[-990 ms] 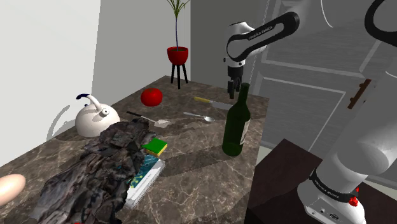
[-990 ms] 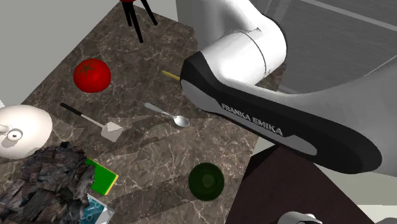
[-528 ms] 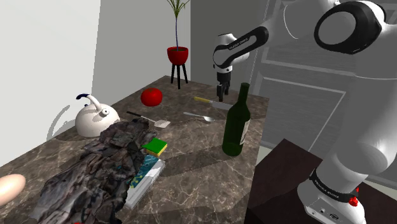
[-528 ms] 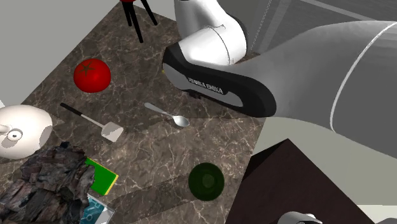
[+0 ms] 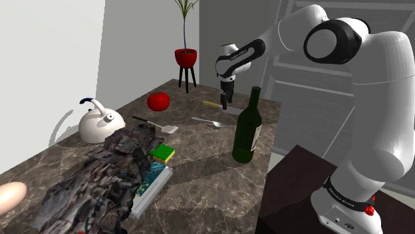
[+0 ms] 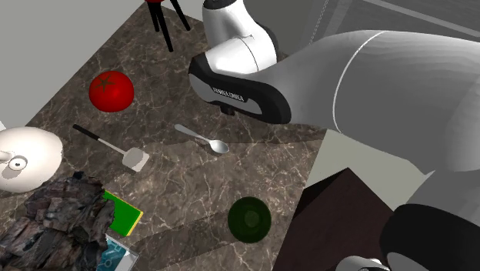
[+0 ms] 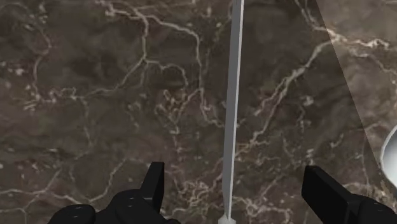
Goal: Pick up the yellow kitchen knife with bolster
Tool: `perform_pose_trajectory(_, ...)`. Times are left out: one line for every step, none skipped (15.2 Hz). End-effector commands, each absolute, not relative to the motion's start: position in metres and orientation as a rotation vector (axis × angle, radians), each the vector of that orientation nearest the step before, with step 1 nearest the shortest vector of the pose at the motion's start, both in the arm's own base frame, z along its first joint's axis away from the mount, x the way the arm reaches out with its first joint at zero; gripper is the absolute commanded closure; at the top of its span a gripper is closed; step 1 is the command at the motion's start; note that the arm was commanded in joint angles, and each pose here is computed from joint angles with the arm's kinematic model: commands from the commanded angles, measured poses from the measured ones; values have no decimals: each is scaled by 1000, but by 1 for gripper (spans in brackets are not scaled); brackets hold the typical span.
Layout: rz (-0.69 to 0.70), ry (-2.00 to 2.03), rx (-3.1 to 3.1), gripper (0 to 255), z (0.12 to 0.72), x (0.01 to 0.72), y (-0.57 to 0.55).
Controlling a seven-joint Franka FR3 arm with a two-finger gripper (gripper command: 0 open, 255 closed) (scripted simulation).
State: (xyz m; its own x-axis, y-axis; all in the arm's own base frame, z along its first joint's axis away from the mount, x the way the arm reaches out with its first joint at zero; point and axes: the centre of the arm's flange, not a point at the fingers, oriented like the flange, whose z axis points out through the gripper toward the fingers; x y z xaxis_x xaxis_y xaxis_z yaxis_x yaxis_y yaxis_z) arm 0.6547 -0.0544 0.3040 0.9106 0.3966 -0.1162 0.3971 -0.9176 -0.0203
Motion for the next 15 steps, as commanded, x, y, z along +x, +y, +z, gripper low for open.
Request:
perform_pose_trajectory(-185, 637, 3067, 0, 293, 656, -54)
perform_pose_trajectory(-185, 637, 3067, 0, 288, 656, -54)
perform_pose_trajectory(-185, 637, 3067, 0, 280, 656, -54)
perform_pose_trajectory(-185, 637, 3067, 0, 280, 656, -54)
perform_pose_trajectory(-185, 637, 3067, 0, 280, 656, -54)
perform_pose_trajectory(-185, 637, 3067, 255, 279, 655, -54)
perform_pose_trajectory(-185, 637, 3067, 255, 280, 655, -54)
perform_pose_trajectory(-185, 637, 3067, 255, 280, 655, -54)
perform_pose_trajectory(-185, 637, 3067, 255, 280, 655, -54)
perform_pose_trajectory(-185, 637, 3067, 255, 279, 655, -54)
perform_pose_trajectory(-185, 637, 3067, 255, 279, 655, -54)
perform_pose_trajectory(-185, 637, 3067, 255, 280, 655, -54)
perform_pose_trajectory(-185, 637, 3067, 255, 280, 655, -54)
perform_pose_trajectory(-185, 637, 3067, 255, 280, 655, -54)
perform_pose_trajectory(-185, 637, 3067, 255, 280, 656, -54)
